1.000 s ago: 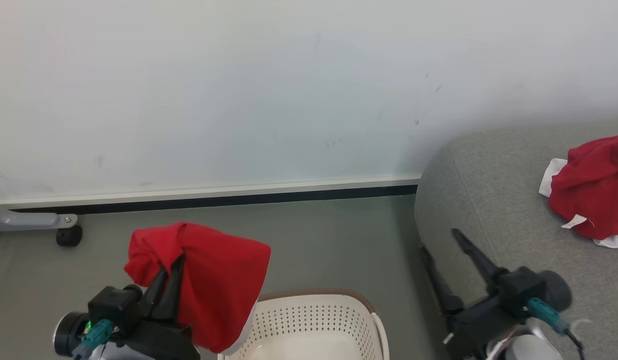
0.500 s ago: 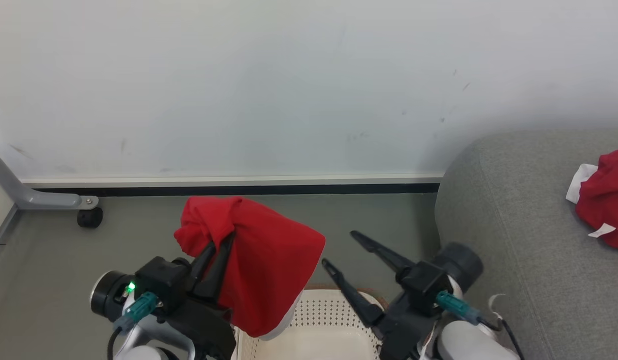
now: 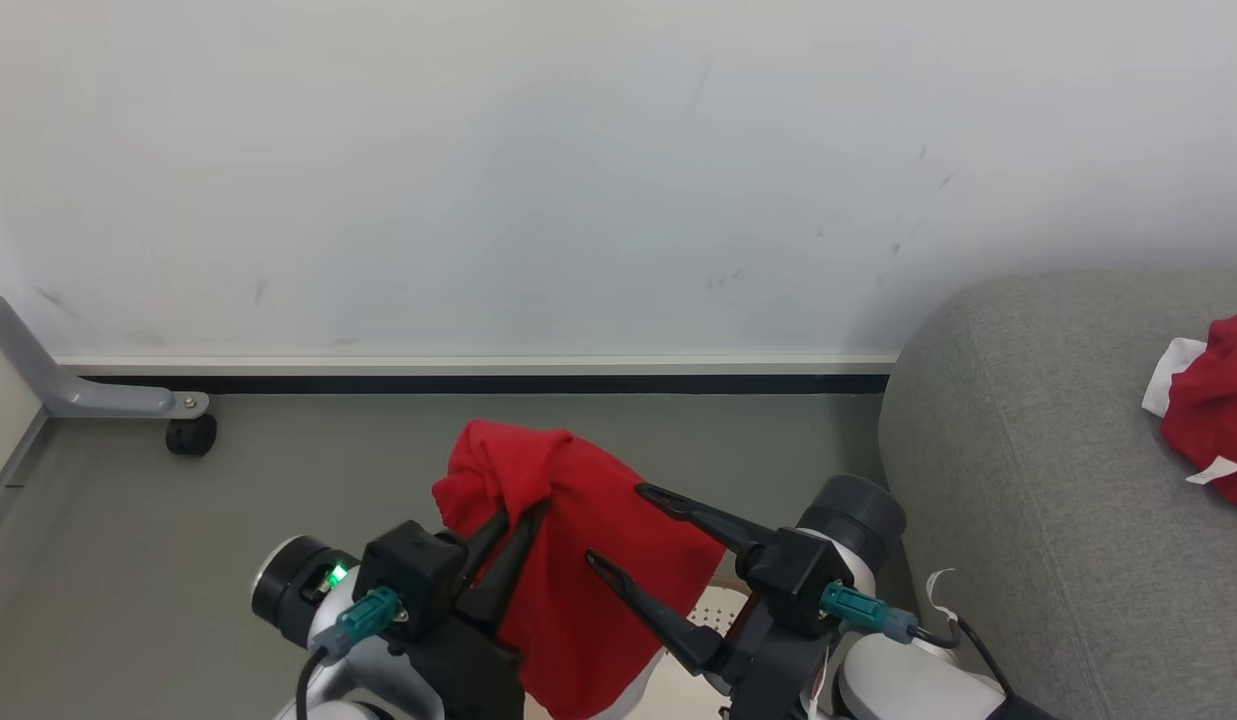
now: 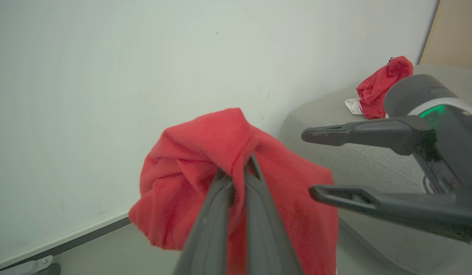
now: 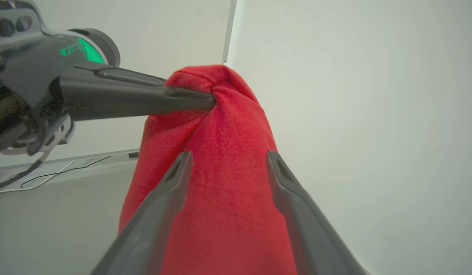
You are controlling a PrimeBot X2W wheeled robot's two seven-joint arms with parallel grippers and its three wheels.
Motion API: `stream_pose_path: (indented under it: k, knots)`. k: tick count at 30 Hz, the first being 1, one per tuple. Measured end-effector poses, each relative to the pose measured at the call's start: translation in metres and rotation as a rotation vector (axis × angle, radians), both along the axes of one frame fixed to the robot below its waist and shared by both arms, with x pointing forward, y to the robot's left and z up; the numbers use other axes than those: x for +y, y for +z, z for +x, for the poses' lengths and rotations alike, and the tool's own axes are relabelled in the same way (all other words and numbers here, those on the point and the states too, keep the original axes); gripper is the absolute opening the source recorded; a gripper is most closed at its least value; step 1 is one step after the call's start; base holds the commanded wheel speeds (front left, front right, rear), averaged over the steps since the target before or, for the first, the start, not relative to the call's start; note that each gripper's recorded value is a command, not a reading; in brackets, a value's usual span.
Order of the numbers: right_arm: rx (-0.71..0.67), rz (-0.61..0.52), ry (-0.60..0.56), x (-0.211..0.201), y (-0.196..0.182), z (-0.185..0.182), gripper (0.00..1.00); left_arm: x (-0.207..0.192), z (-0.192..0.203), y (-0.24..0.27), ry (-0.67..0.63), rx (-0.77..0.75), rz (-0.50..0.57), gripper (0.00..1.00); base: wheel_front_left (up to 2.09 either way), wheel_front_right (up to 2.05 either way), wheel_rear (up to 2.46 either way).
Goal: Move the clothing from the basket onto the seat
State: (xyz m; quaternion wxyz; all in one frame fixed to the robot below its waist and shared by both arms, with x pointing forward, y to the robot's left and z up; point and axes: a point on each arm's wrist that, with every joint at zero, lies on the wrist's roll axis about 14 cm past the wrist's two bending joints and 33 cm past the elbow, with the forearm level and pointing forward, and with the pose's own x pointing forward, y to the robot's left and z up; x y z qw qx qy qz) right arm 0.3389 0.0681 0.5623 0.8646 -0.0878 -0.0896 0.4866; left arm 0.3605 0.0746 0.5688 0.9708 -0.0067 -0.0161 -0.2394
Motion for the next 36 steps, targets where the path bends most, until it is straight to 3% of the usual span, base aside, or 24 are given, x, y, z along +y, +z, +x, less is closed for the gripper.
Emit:
stream_pose_path:
  k: [9,10,11,12,15,17,18,19,21,29,36]
  knots:
    - [0.023,-0.008,0.027,0.002,-0.002,-0.003,1.0,-0.032,-0.015,0.0,-0.115,0.015,0.014,0.0,0.0,0.0,0.0]
    - [0.027,-0.012,0.03,0.002,-0.004,-0.004,0.46,-0.033,-0.016,0.001,-0.122,0.012,0.013,0.0,0.0,0.0,0.0]
    - [0.035,-0.013,0.032,0.002,-0.005,-0.005,0.05,-0.035,-0.017,0.002,-0.126,0.009,0.01,0.0,0.0,0.0,0.0]
    - [0.044,-0.008,0.032,0.001,-0.006,-0.005,0.0,-0.036,-0.018,0.003,-0.13,0.01,0.007,0.0,0.0,0.0,0.0]
    - [0.074,-0.003,0.049,0.003,-0.01,-0.011,0.0,-0.038,-0.019,0.005,-0.137,0.012,-0.001,0.0,0.0,0.0,0.0]
    - [0.084,0.009,0.058,0.004,-0.008,-0.013,0.0,-0.038,-0.02,0.005,-0.137,0.012,-0.006,0.12,0.0,0.0,0.0]
    - [0.087,0.017,0.055,0.003,-0.006,-0.012,0.0,-0.037,-0.019,0.006,-0.135,0.013,-0.01,0.31,0.0,0.0,0.0]
    - [0.092,0.024,0.05,0.001,-0.005,-0.011,0.0,-0.037,-0.019,0.006,-0.131,0.013,-0.015,0.44,0.0,0.0,0.0]
    - [0.101,0.033,0.036,-0.003,-0.004,-0.009,0.0,-0.039,-0.018,0.007,-0.139,0.017,-0.027,1.0,0.0,0.0,0.0]
    - [0.124,0.076,-0.103,-0.048,-0.001,0.012,0.0,-0.054,-0.017,0.002,-0.19,0.039,-0.038,1.0,0.0,0.0,0.0]
    - [0.172,0.101,-0.286,-0.106,-0.02,0.012,0.0,-0.099,-0.026,-0.003,-0.339,0.07,-0.043,1.0,0.0,0.0,0.0]
